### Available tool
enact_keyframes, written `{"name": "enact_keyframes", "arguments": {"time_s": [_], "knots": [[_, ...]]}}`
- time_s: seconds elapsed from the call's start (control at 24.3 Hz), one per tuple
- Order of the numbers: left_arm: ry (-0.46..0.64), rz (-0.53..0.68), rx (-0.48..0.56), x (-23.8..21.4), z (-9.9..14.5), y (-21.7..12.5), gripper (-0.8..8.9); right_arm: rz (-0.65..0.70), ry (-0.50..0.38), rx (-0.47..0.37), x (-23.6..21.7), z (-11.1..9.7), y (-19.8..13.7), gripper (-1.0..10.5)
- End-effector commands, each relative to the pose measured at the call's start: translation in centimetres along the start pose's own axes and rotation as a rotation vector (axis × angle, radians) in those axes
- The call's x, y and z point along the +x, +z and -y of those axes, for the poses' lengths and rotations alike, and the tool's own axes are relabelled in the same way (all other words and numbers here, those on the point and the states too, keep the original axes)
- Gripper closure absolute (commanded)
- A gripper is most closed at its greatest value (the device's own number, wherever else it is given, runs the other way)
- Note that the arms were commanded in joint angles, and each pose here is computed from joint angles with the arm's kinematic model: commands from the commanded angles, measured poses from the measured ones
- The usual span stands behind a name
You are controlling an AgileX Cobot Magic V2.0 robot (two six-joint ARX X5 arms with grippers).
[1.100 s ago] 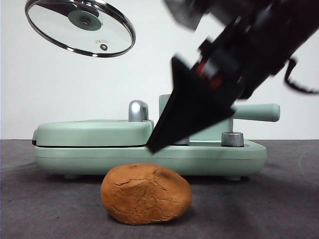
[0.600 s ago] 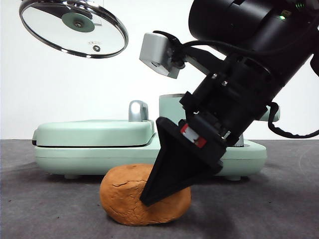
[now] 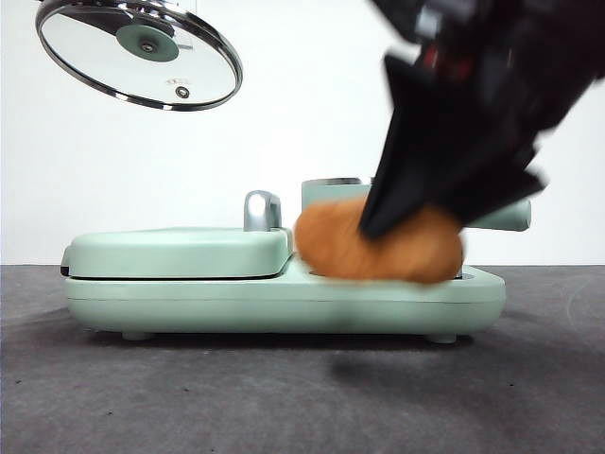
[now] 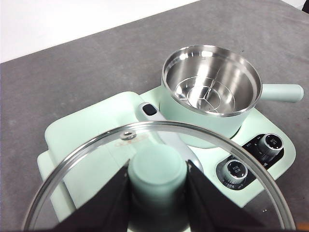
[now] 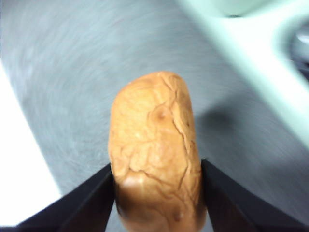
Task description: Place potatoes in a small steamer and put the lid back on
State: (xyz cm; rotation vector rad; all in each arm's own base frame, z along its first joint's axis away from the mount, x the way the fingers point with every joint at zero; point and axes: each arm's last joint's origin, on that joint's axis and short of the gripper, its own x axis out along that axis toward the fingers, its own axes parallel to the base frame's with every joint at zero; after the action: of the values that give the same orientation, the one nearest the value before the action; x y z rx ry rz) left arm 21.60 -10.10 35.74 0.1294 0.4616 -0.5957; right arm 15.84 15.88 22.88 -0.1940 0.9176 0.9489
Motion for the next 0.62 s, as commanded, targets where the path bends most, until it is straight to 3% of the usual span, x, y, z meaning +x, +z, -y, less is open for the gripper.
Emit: {"name": "enact_keyframes", "arguments": {"time_s": [0.04, 0.21, 0.62], "knots": [[-0.001, 0.038, 0.004, -0.1, 0.0, 0.6, 8.04, -0.019, -0.032, 0.133, -2.4, 0.3, 1.6, 6.9], [-0.002, 0.038, 0.004, -0.1, 0.0, 0.6, 8.04, -0.004, -0.096, 0.206, -6.4, 1.7, 5.2, 6.9], [-0.002, 0.038, 0.027, -0.1, 0.0, 0.6, 8.04, 0.058, -0.177, 0.172, -6.5, 6.3, 12.0, 6.9]]}}
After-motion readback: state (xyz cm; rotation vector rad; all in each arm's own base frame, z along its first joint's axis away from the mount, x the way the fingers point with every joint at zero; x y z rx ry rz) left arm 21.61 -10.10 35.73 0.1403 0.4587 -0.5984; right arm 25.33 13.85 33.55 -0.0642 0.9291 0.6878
